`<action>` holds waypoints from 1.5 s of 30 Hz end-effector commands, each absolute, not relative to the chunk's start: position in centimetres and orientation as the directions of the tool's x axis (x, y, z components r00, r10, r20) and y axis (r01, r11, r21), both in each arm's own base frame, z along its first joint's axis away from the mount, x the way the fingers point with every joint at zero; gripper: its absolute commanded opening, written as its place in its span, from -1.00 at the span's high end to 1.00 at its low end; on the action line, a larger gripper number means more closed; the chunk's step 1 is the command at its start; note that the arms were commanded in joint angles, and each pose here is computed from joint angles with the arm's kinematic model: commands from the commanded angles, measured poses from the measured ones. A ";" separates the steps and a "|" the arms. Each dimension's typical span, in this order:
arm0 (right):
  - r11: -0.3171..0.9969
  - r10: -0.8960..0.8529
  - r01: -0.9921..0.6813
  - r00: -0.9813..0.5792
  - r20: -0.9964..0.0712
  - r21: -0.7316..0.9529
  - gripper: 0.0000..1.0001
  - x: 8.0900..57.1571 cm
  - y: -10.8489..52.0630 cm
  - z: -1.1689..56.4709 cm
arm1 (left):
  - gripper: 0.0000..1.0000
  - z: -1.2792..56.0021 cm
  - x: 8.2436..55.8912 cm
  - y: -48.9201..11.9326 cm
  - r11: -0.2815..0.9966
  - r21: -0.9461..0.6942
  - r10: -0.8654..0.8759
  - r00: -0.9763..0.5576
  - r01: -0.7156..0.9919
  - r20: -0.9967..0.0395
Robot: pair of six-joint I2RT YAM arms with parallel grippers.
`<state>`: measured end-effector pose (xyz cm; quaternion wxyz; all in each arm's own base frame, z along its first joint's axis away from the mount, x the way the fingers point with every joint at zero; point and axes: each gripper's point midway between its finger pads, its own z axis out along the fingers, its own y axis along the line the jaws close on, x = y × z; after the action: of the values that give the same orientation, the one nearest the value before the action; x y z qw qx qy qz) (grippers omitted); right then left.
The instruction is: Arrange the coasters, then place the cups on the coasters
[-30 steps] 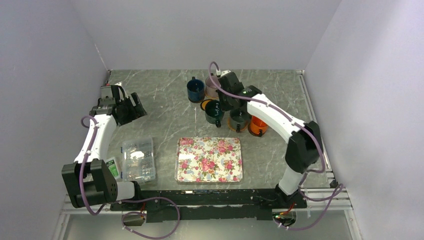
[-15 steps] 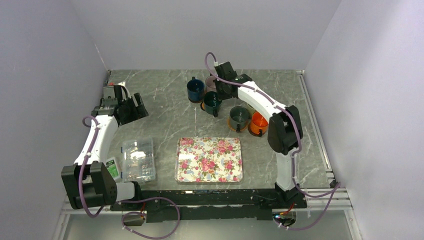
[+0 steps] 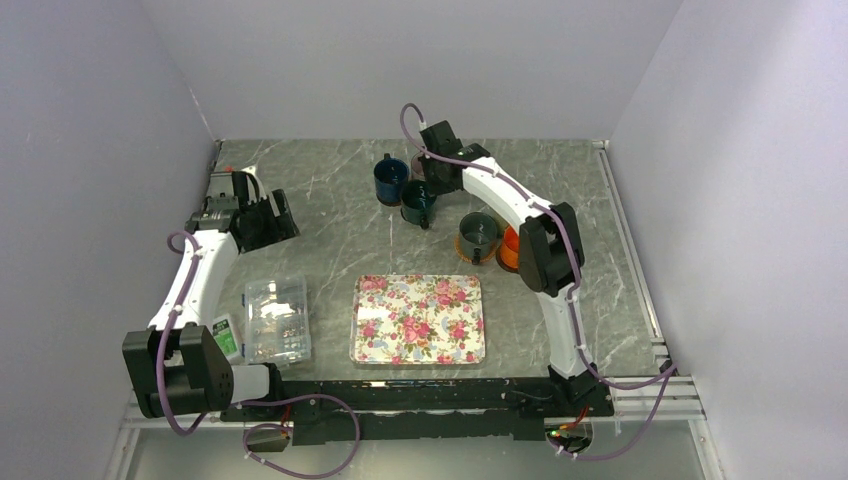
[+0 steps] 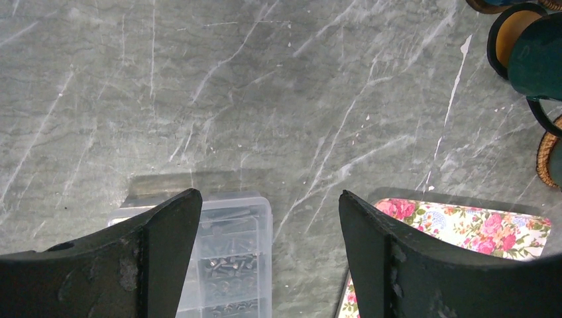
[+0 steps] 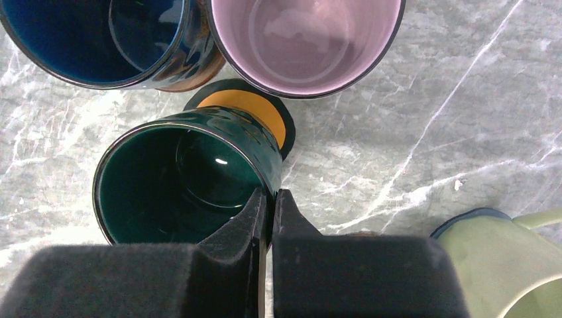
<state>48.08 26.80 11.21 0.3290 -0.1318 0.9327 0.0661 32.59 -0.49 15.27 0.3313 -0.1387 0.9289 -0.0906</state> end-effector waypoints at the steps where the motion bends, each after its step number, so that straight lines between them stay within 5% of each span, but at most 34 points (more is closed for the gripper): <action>1: 0.956 -0.153 -0.285 -0.673 -0.724 0.063 1.00 50.5 27.6 15.2 | -0.63 16.8 33.3 -0.5 0.952 -0.252 -0.296 -0.721 -0.172 -0.627; 45: 0.960 -0.168 -0.278 -0.684 -0.710 0.040 1.00 52.9 27.4 12.6 | -0.65 16.4 33.4 -0.8 0.953 -0.258 -0.289 -0.737 -0.160 -0.610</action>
<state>50.80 26.87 9.42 0.3302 -0.1330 0.9327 0.0588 32.48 -0.66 14.71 0.3194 -0.1350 0.9336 -0.0904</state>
